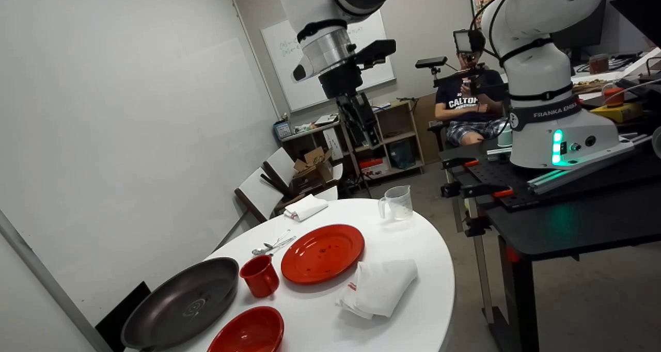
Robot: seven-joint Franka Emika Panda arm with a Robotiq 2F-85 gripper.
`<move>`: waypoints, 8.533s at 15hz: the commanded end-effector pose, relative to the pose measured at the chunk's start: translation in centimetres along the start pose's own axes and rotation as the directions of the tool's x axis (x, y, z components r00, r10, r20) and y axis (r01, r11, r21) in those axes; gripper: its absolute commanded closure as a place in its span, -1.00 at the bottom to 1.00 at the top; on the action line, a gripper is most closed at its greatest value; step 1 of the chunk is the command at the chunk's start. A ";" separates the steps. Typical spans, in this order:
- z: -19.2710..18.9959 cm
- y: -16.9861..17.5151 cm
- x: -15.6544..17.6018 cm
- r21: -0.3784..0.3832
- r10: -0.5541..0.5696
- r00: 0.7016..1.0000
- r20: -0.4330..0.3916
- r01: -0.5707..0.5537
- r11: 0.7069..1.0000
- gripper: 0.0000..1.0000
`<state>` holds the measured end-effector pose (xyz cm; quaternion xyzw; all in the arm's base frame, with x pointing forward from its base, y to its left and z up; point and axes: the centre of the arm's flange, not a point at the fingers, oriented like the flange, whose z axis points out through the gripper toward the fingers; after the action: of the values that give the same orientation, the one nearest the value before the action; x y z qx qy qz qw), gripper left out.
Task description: Pick up the cloth and wipe the plate
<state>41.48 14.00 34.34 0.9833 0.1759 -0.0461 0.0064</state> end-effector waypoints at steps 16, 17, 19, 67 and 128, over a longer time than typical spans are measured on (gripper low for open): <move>17.9 -2.1 14.2 -0.091 0.284 0.940 0.192 -0.271 0.958 -1.00; 19.2 -2.9 14.2 -0.090 0.314 0.927 0.206 -0.301 0.949 -1.00; 21.3 -4.8 14.4 -0.087 0.349 0.906 0.239 -0.338 0.937 -1.00; 32.1 -6.6 16.7 -0.286 0.530 0.843 0.089 -0.488 0.825 0.72; 15.5 15.6 28.5 -0.091 0.940 0.293 -0.176 -0.955 0.281 0.89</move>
<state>71.61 8.71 16.22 0.8933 -0.4360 -0.0049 0.1093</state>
